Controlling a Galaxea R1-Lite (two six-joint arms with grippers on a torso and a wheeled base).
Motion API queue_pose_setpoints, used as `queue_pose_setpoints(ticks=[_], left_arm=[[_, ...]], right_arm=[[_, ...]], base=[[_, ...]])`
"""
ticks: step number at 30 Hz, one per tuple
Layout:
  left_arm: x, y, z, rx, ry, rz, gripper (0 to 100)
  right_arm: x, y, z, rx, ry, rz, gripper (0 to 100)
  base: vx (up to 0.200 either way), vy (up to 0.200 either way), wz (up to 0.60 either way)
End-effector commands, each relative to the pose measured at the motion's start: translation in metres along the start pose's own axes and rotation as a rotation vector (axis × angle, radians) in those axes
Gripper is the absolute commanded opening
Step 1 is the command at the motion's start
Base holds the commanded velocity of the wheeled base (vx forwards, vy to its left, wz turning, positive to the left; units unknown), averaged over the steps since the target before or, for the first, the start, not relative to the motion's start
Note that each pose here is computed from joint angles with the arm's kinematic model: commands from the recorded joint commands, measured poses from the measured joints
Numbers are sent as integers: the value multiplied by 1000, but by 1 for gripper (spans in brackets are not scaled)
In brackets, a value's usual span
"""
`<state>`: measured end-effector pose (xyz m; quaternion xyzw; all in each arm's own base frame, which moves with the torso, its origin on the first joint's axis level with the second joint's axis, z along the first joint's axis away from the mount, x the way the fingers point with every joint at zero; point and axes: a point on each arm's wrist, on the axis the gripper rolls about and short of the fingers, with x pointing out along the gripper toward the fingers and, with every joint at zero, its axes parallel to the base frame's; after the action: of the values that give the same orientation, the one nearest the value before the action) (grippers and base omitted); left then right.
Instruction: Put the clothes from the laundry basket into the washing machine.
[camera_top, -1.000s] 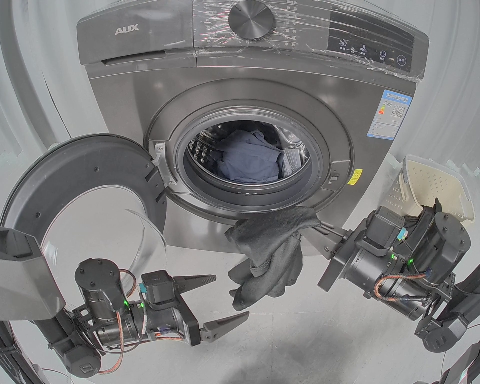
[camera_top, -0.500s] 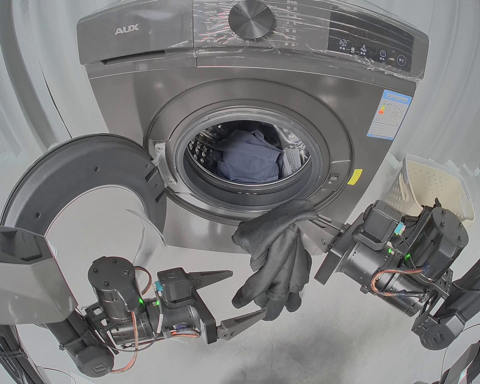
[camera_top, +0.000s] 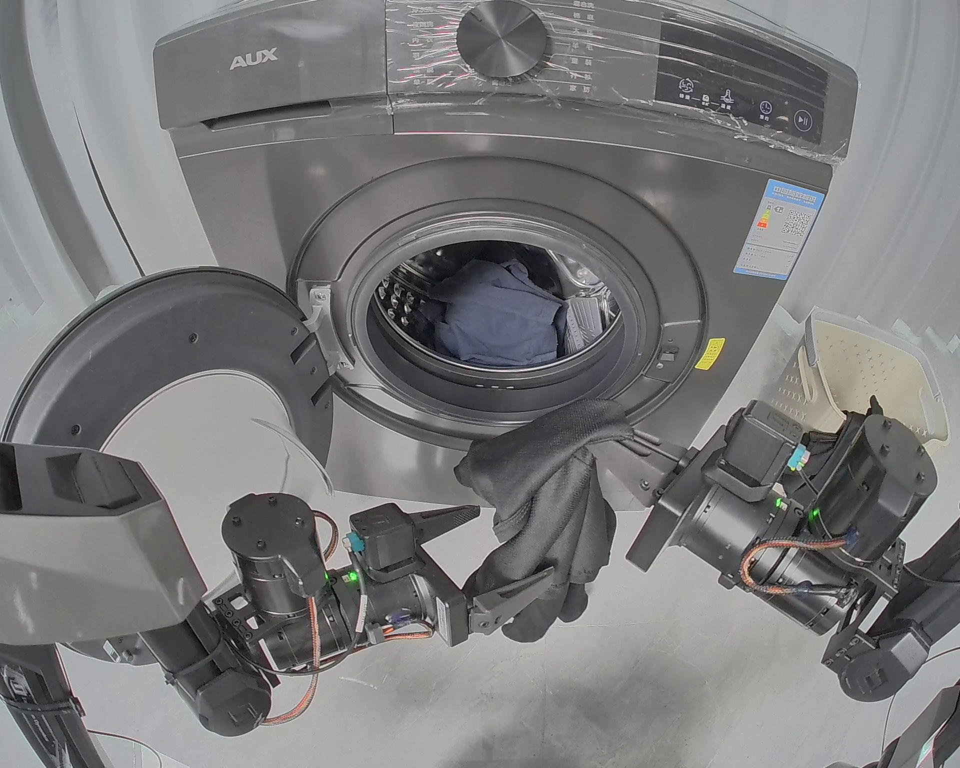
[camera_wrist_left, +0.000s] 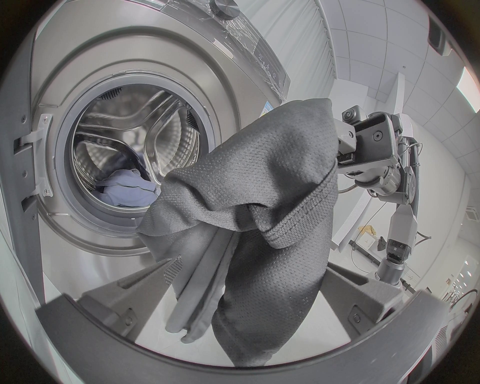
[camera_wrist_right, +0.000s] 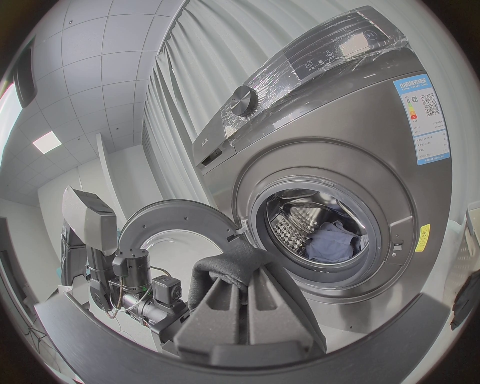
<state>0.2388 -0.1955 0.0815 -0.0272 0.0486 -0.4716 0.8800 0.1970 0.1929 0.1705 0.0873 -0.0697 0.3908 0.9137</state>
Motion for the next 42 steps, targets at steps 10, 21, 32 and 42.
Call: queue_pose_setpoints(ticks=[10,21,32,42], left_arm=[[3,0,1,1,-10,-4,0],[-4,-9,6,12,-16,-23,0],[-44,-18,41,58,-108,-21,0],[-54,-8,81,108,-265,5,0]], right_arm=[[0,0,-1,0,4,2,0],[0,0,-5,1,19,0,0],[-2,0,-17,25,62,-15,0],[-26,-6,-45,31,223,-59,100]], base=[[0,0,0],[0,0,0],[0,0,0],[0,0,0]])
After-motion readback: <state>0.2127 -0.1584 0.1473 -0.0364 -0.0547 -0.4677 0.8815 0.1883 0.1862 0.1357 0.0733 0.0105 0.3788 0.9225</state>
